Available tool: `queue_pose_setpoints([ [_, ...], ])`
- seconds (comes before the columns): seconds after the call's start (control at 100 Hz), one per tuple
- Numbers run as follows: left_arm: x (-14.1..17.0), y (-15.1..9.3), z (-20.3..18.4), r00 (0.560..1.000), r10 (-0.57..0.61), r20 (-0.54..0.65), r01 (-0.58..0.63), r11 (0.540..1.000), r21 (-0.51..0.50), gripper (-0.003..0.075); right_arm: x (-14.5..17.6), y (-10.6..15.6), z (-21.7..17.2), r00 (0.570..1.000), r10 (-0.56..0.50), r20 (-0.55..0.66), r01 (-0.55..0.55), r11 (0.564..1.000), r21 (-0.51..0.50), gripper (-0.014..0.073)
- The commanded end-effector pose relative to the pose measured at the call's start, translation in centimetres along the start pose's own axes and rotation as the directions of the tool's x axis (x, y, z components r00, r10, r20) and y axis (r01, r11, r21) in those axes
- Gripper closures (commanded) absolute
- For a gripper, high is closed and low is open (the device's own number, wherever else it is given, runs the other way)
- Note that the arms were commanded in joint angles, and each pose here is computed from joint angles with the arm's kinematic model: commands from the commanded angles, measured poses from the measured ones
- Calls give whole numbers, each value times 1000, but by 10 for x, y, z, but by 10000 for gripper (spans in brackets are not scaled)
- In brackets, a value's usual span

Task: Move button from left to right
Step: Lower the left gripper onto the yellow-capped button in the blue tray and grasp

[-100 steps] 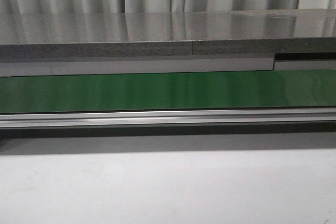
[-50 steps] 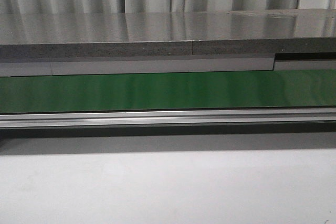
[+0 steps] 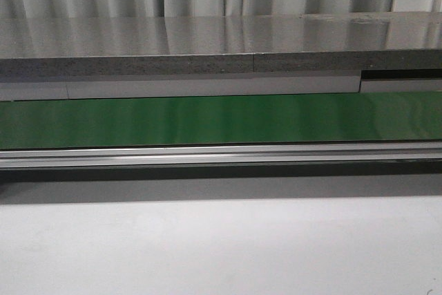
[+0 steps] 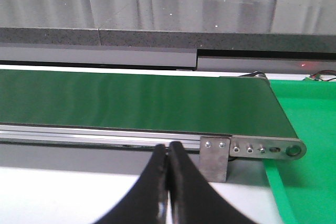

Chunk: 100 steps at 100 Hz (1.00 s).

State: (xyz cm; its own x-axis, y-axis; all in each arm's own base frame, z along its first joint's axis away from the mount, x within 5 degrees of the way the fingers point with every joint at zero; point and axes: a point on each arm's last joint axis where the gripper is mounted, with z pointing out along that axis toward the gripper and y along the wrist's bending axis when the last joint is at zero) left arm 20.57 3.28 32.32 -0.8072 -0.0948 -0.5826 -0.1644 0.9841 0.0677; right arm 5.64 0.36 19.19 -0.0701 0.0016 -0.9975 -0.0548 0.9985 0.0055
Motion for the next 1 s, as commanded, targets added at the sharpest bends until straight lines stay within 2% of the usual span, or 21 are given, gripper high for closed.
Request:
queue_pose_setpoints([
  [0.0, -24, 13, -1, 995, -47, 85, 49, 998, -31, 99, -14, 0, -3, 993, -6, 119, 6, 1000, 5, 663],
  [0.26, -59, 44, 39, 988, -141, 56, 145, 986, -87, 99, -14, 0, -3, 993, -6, 119, 6, 1000, 5, 663],
  [0.54, -85, 56, 100, 987, -157, -20, 154, 983, -97, 99, -14, 0, -3, 993, -6, 119, 6, 1000, 5, 663],
  [0.71, -91, 58, 133, 984, -158, -81, 151, 984, -96, 99, -14, 0, -3, 993, -6, 119, 6, 1000, 5, 663],
  [0.99, -84, 58, 174, 973, -162, -166, 149, 985, -92, 99, -14, 0, -3, 993, -6, 119, 6, 1000, 5, 663],
])
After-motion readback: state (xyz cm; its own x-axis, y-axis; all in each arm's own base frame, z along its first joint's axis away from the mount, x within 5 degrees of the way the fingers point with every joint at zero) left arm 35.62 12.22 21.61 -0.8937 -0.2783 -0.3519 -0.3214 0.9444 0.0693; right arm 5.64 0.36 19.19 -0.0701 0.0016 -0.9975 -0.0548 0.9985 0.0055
